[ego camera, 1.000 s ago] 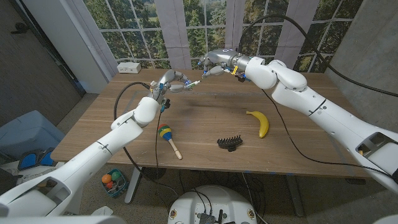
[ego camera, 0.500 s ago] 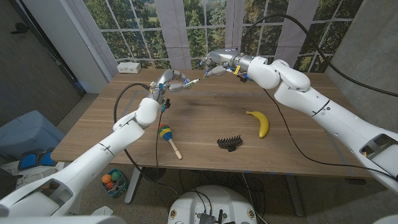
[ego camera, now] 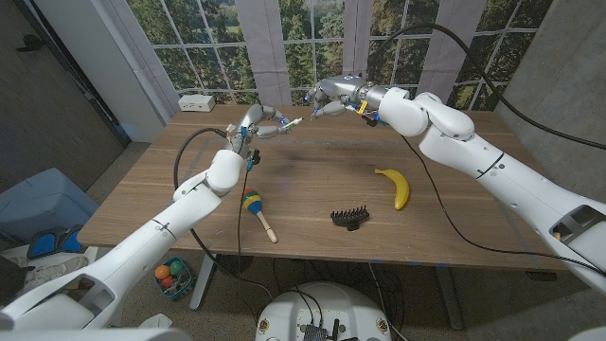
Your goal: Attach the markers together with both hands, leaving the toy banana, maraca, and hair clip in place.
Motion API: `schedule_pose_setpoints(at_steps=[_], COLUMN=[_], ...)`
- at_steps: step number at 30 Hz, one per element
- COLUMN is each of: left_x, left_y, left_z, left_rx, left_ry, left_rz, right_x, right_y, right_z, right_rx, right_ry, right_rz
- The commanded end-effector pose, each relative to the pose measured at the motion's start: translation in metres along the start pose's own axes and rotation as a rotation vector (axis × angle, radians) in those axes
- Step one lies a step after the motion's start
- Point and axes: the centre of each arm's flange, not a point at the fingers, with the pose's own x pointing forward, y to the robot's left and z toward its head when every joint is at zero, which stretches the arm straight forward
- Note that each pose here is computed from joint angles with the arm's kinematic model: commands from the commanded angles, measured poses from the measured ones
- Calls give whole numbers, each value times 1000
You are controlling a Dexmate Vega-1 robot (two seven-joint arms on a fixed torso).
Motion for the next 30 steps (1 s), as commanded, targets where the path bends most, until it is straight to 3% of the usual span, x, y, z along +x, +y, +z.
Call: schedule_pose_setpoints(at_steps=[1, 15, 30], left_x=[1, 5, 9], left_y=[-1, -2, -2], left_z=[-1, -2, -4], left_rx=[-33, -30, -31], left_ry=[1, -1, -2], left_rz=[-6, -14, -18], right_x=[0, 0, 3], right_y=[0, 1, -6], right_z=[-3, 0, -6], right_rx=[20, 100, 176], right_ry=[-15, -41, -61], right_rz=[-24, 26, -18])
